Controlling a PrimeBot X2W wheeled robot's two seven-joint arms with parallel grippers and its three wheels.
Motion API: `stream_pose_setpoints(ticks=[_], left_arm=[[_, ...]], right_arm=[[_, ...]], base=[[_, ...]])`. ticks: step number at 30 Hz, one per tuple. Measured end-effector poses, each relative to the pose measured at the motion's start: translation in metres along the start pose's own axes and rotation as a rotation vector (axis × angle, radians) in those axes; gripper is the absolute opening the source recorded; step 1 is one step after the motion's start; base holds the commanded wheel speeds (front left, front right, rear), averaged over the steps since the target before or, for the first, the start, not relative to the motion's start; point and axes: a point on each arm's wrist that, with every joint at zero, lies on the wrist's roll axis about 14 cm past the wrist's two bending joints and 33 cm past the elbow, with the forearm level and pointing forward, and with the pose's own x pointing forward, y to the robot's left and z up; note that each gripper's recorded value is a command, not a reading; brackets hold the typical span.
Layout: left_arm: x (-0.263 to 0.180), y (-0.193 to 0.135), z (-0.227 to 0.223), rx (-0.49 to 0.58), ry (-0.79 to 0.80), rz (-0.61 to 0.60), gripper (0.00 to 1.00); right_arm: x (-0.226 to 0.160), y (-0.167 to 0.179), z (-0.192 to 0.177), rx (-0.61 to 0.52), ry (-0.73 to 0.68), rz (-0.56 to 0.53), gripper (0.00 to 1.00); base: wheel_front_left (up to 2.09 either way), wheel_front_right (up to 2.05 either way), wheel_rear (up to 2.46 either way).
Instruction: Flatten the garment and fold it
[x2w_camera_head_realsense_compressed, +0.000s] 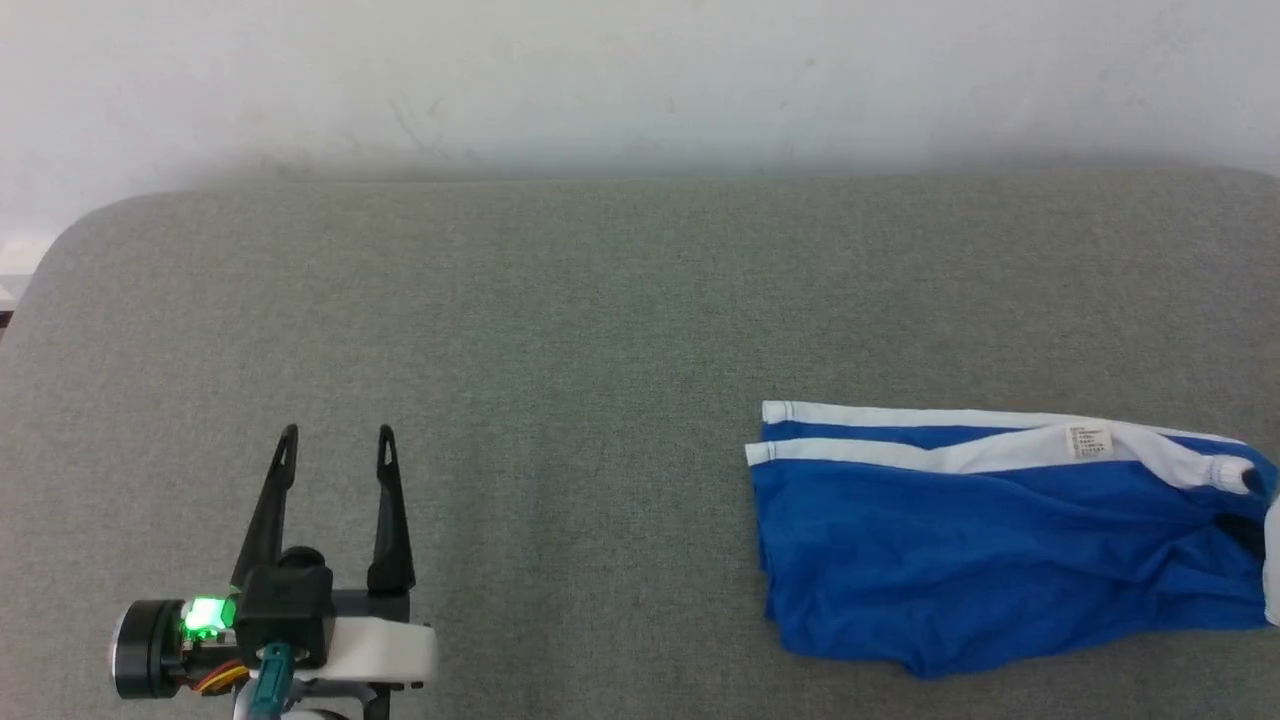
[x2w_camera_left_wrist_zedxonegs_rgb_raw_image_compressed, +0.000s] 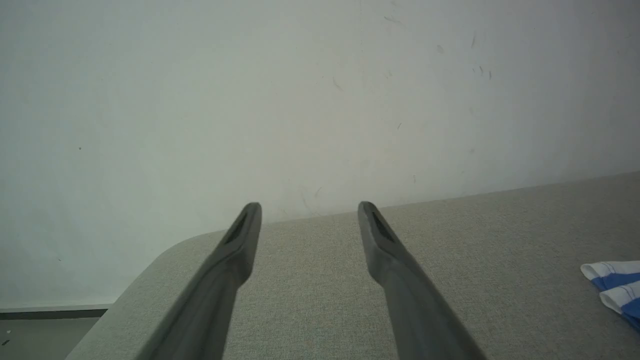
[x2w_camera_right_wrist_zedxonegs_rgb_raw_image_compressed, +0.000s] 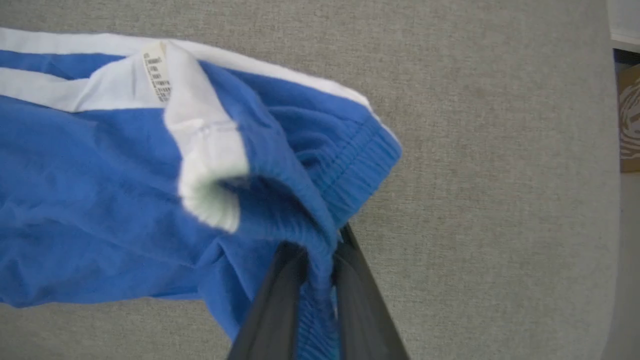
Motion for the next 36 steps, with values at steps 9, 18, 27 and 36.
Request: stream_pose_setpoints(ticks=[9,18,27,36], left_arm=[[-0.001,-0.002,0.007,0.008,-0.024,-0.016,1.0],[-0.001,-0.004,0.004,0.0,-0.011,-0.007,1.0],[0.005,-0.004,-0.005,-0.008,0.015,0.005,1.0],[0.006,0.005,-0.018,0.006,0.053,0.034,1.0]], right_arm=[[-0.025,0.063,0.022,-0.152,-0.058,0.173,0.0],[-0.038,0.176,0.04,-0.315,-0.09,0.458,0.0],[0.035,0.2,0.017,-0.4,0.062,0.413,0.0],[0.065,0.201,-0.007,-0.438,0.105,0.401,1.0]], base=[[0.0,0.0,0.0],[0.0,0.0,0.0],[0.0,0.0,0.0],[0.0,0.0,0.0]])
